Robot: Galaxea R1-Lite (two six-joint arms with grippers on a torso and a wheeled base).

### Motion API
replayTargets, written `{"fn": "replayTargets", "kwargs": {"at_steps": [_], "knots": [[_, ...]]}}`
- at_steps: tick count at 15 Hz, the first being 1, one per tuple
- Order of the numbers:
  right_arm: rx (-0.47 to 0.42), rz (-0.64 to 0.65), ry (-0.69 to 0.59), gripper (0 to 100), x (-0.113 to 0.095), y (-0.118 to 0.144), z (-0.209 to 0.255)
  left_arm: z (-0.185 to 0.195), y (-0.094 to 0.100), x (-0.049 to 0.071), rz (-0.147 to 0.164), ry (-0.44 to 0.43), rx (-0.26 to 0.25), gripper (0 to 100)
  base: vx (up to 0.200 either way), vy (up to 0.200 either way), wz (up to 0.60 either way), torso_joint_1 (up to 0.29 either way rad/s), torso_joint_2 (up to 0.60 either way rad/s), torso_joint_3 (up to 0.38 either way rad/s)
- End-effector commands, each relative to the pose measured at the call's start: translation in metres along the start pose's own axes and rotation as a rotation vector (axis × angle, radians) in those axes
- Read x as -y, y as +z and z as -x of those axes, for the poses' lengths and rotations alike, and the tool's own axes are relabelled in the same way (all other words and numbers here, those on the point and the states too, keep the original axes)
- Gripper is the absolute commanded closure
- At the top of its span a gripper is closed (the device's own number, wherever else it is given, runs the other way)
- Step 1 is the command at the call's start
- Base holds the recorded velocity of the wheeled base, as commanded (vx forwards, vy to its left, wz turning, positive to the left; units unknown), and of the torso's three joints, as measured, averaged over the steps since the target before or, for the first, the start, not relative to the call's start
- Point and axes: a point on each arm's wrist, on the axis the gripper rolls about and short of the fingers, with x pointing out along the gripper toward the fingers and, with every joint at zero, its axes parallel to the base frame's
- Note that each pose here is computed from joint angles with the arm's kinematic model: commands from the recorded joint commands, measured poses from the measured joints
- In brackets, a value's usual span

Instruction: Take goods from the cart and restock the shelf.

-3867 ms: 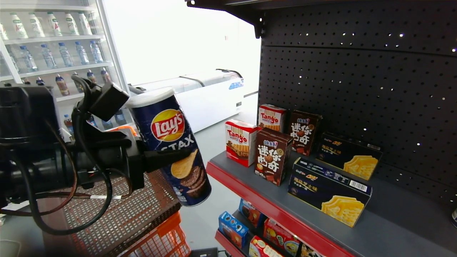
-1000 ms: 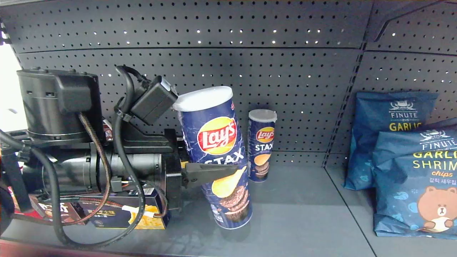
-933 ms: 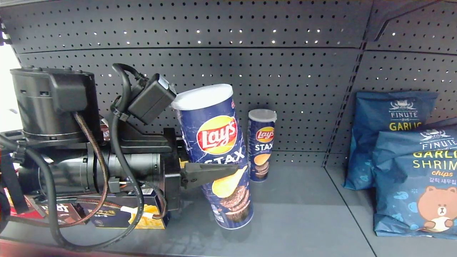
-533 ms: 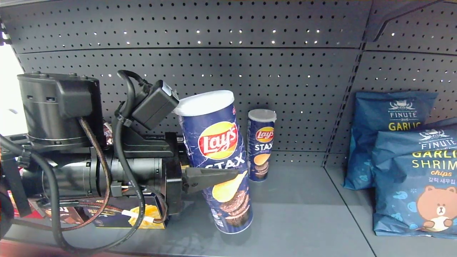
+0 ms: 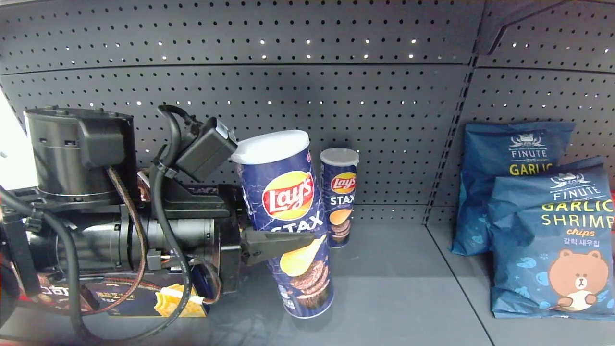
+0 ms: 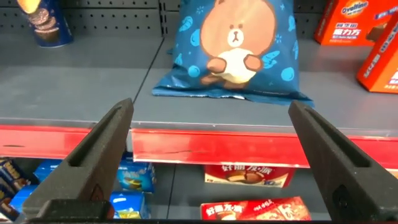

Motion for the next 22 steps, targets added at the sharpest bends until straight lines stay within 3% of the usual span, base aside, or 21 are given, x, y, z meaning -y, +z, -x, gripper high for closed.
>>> {"fn": "replayTargets", "kwargs": {"at_steps": [1, 3, 5, 6, 10, 13, 15, 22], "knots": [[0.001, 0.01, 0.012, 0, 0.0, 0.0, 0.0, 0.002, -0.005, -0.001, 0.011, 0.009, -0.012, 100, 0.0, 0.0, 0.0, 0.0, 0.0, 0.0], [0.008, 0.026, 0.026, 0, -0.001, 0.006, 0.0, 0.005, -0.008, 0.001, 0.014, 0.011, -0.015, 100, 0.0, 0.0, 0.0, 0.0, 0.0, 0.0], [-0.001, 0.016, 0.1, 0, -0.001, 0.073, -0.017, 0.006, -0.009, 0.001, 0.015, 0.014, -0.015, 100, 0.0, 0.0, 0.0, 0.0, 0.0, 0.0], [0.009, 0.012, 0.172, 0, -0.002, 0.086, -0.022, 0.006, -0.011, 0.001, 0.02, 0.014, -0.021, 100, 0.0, 0.0, 0.0, 0.0, 0.0, 0.0], [-0.049, 0.027, 0.309, 0, -0.004, 0.096, -0.034, 0.006, -0.011, 0.001, 0.017, 0.016, -0.019, 100, 0.0, 0.0, 0.0, 0.0, 0.0, 0.0], [-0.075, 0.086, 0.403, 0, -0.011, 0.133, -0.069, 0.007, -0.013, 0.0, 0.026, 0.021, -0.028, 100, 0.0, 0.0, 0.0, 0.0, 0.0, 0.0], [-0.064, 0.165, 0.448, 0, -0.02, 0.137, -0.101, 0.007, -0.013, 0.0, 0.026, 0.024, -0.026, 100, 0.0, 0.0, 0.0, 0.0, 0.0, 0.0], [-0.141, 0.17, 0.607, 0, -0.067, 0.123, -0.192, 0.019, -0.009, -0.007, 0.026, 0.079, -0.003, 100, 0.0, 0.0, 0.0, 0.0, 0.0, 0.0]]}}
